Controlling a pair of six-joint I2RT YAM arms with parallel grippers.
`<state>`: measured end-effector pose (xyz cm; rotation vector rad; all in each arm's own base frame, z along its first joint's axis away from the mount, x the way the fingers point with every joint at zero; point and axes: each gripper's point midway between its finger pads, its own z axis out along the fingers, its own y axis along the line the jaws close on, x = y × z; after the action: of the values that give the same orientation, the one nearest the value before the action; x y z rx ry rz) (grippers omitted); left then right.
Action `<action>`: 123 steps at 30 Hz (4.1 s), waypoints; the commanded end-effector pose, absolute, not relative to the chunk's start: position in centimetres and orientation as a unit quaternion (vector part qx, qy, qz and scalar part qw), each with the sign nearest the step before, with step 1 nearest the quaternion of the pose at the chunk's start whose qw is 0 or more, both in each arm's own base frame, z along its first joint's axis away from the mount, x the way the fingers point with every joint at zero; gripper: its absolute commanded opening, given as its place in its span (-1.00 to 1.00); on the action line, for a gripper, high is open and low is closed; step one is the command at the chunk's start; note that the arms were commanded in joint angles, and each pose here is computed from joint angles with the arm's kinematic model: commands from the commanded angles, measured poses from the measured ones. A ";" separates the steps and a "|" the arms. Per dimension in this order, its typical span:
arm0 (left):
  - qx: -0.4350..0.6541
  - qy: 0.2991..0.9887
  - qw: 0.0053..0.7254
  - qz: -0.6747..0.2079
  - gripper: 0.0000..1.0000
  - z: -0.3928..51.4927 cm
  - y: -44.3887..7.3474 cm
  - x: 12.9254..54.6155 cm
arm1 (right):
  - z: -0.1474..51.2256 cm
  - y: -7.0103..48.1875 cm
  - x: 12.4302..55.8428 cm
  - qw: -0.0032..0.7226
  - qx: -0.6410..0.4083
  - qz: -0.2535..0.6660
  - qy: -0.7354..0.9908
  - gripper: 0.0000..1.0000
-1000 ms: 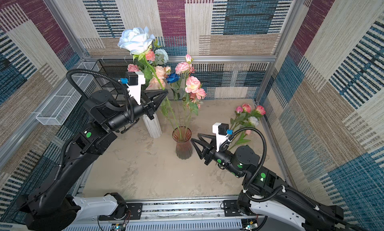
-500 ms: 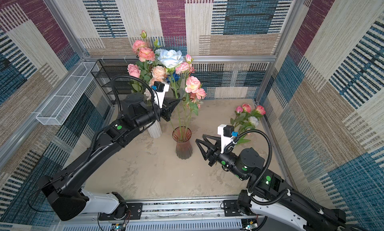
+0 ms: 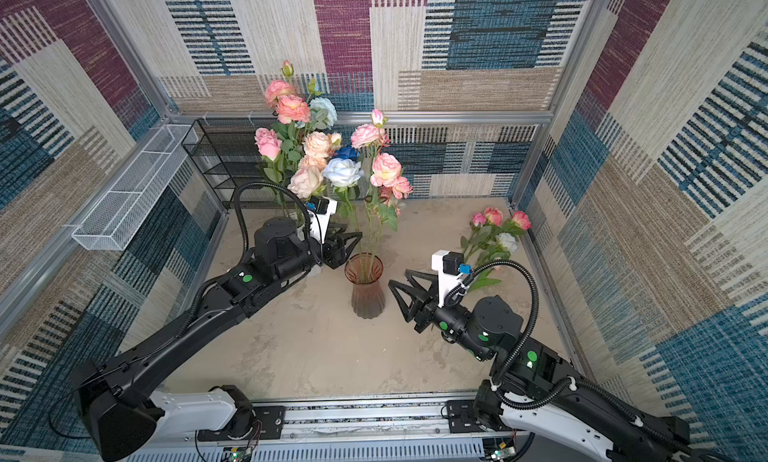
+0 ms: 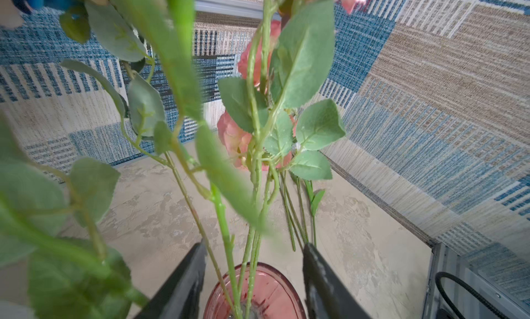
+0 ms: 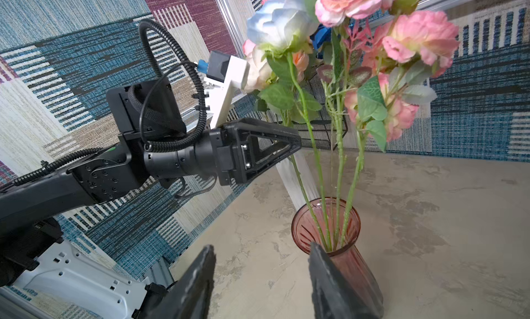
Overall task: Arrange the flowers into the vase
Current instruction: 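Lower the white rose into the red vase with the left gripper while the right withdraws, then open the left gripper and draw it back from the red vase, then grasp a pink rose stem from the pile with the right gripper, then lift the pink rose upright with the right gripper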
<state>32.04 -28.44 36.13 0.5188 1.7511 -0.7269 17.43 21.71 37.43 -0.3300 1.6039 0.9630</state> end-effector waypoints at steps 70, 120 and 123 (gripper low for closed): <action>0.034 0.735 0.534 -0.416 0.83 28.2 -16.4 19.1 | 4.8 -1.0 44.0 0.304 0.285 0.050 0.908 -0.35; 0.044 0.715 0.547 -0.433 0.82 30.7 -16.3 18.3 | 24.6 6.2 37.5 0.531 0.169 0.224 0.800 -1.00; 0.048 0.711 0.547 -0.440 0.81 31.5 -16.5 18.1 | 28.6 7.3 34.9 0.572 0.138 0.266 0.763 -1.00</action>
<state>18.39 -16.29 29.80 0.0988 1.7345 -1.0115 36.05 6.21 24.76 0.3943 1.9173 0.5292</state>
